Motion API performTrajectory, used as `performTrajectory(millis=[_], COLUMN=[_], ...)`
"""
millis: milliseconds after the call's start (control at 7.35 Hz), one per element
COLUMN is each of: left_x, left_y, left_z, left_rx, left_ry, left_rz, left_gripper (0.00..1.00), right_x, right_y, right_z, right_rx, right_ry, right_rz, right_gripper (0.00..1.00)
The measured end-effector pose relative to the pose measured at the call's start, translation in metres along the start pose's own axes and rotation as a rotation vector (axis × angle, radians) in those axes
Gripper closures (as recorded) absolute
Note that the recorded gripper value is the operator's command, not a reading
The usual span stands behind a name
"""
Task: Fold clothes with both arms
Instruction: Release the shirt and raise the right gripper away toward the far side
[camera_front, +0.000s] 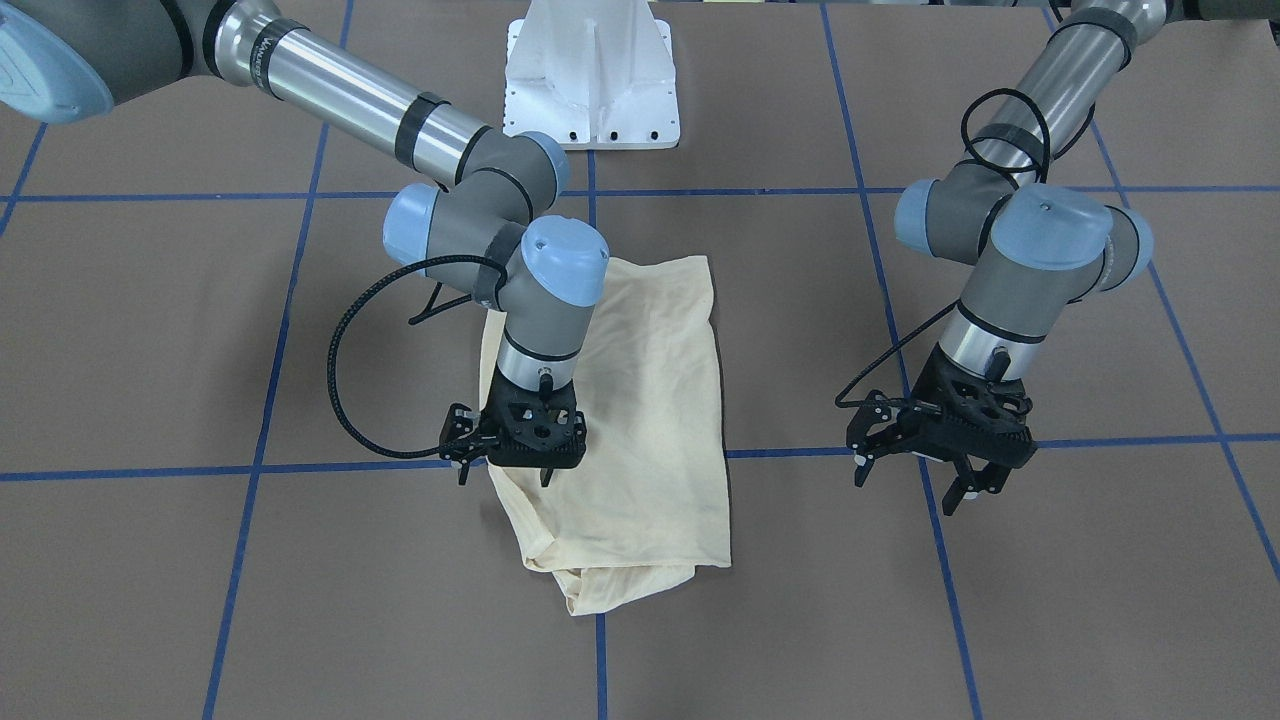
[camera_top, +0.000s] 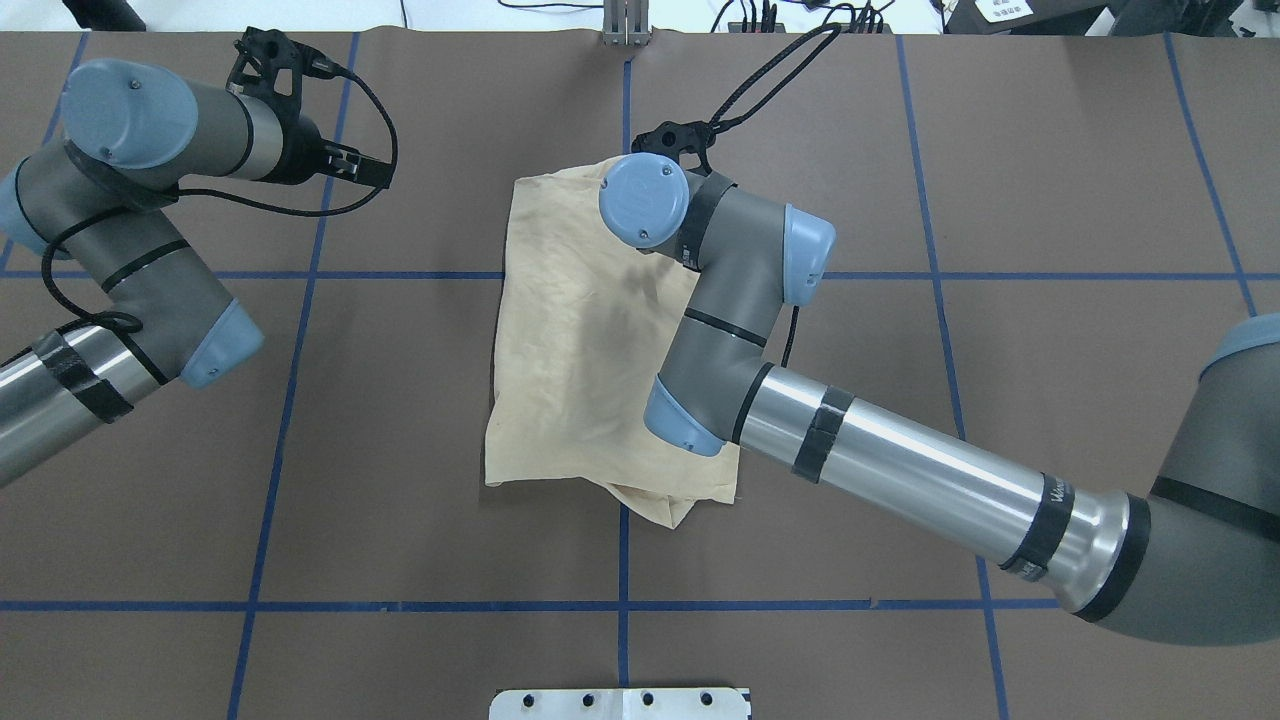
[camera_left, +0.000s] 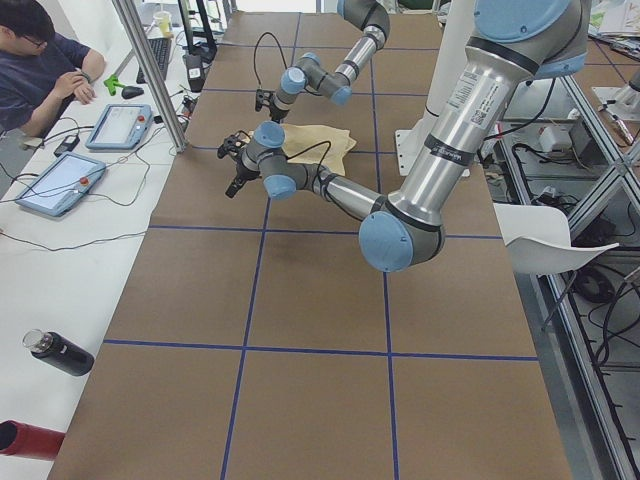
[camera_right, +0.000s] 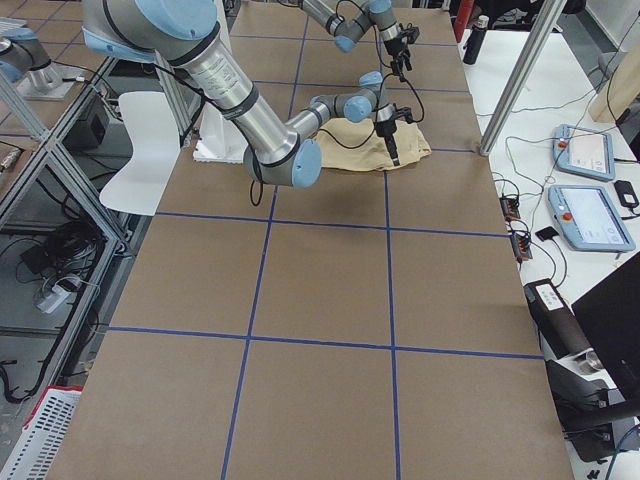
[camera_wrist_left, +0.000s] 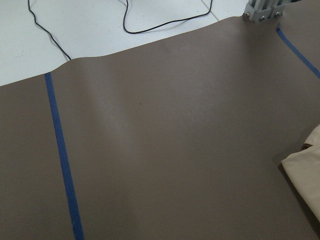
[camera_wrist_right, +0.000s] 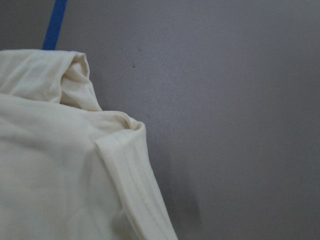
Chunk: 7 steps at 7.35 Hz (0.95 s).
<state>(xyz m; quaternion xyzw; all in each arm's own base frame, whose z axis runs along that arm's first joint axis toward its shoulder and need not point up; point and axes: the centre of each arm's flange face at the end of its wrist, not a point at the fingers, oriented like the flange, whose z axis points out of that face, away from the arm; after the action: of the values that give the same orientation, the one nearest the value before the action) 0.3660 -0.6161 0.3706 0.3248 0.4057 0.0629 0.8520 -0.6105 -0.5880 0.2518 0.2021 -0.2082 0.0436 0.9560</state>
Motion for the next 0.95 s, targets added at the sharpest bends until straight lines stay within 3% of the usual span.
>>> performTrajectory(millis=[272, 680, 816, 952], left_x=[0.000, 0.001, 0.002, 0.006], left_y=[0.001, 0.002, 0.002, 0.001], left_z=[0.000, 0.001, 0.001, -0.002], left_rx=[-0.007, -0.010, -0.010, -0.006], left_ry=[0.007, 0.008, 0.011, 0.019], left_rz=[0.000, 0.001, 0.002, -0.001], left_gripper=[0.00, 0.00, 0.00, 0.00], right_x=[0.014, 0.089, 0.105, 0.114], right_y=[-0.026, -0.074, -0.076, -0.070], right_z=[0.018, 0.047, 0.044, 0.024], right_rx=[-0.004, -0.054, -0.051, -0.035], right_ry=[0.051, 0.185, 0.179, 0.121], right_rz=[-0.033, -0.118, -0.124, -0.118], right_gripper=[0.00, 0.00, 0.00, 0.00])
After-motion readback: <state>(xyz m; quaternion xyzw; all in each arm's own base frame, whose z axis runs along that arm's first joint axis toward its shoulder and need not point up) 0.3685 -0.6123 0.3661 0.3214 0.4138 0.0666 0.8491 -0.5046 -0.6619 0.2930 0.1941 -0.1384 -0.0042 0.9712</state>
